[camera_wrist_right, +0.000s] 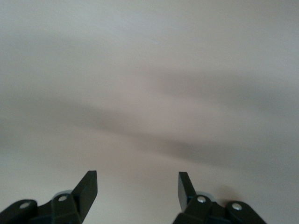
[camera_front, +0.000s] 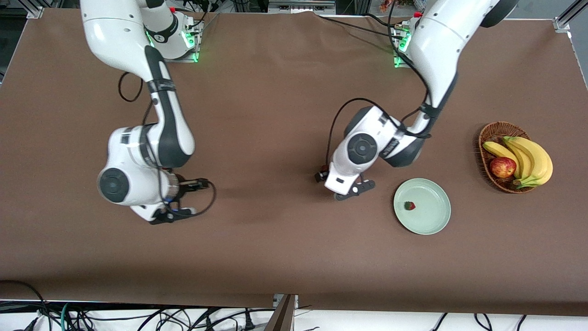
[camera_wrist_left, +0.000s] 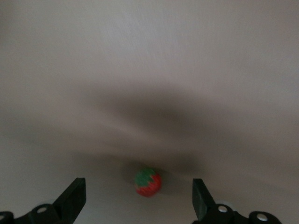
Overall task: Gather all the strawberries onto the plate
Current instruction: 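Take the second strawberry from the right gripper with the left gripper, then place the strawberry on the plate while the right gripper grasps the last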
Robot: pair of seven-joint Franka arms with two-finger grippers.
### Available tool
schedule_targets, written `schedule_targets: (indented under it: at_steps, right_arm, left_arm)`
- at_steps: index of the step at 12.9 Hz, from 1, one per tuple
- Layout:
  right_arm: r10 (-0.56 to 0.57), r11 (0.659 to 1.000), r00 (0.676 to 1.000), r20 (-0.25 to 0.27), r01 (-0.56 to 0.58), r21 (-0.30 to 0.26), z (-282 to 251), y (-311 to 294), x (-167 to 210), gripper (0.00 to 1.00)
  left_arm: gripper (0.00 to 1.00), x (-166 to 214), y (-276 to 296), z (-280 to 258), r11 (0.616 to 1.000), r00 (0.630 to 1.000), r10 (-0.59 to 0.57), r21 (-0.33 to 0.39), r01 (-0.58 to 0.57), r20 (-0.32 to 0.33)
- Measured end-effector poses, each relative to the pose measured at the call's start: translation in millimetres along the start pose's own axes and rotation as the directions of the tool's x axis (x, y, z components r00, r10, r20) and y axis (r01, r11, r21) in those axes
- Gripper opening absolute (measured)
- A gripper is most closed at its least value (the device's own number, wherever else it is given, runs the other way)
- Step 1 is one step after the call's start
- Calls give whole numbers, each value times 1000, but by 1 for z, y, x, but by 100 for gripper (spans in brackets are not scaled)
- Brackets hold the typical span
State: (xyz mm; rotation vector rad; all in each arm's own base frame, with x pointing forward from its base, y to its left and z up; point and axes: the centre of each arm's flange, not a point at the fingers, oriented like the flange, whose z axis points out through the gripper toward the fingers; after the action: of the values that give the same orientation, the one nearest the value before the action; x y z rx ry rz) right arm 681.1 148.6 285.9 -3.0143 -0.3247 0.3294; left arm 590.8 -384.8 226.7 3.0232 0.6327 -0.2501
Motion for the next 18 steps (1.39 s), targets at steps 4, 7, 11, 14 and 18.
schedule_targets:
  at_steps: [4,7,11,14,18]
  right_arm:
    - [1,999,1000,17,-1,-47,40,98,-48,78]
    - [20,997,1000,-23,-21,-70,81,115,-78,78]
    - [22,999,1000,-11,-22,-46,93,106,-96,76]
    - [13,999,1000,-6,-14,-35,97,98,-98,75]
    - [16,999,1000,-11,-16,-36,100,98,-99,71]
  left_arm:
    - [100,-4,-2,33,1000,1000,-14,-22,14,-9]
    - [96,-6,-6,49,1000,1000,-15,-23,15,-7]
    - [60,-18,0,52,1000,1000,3,-18,-3,-4]
    - [33,-17,0,52,1000,1000,4,-18,-4,-7]
    - [33,10,-14,29,999,998,-28,-23,27,-50]
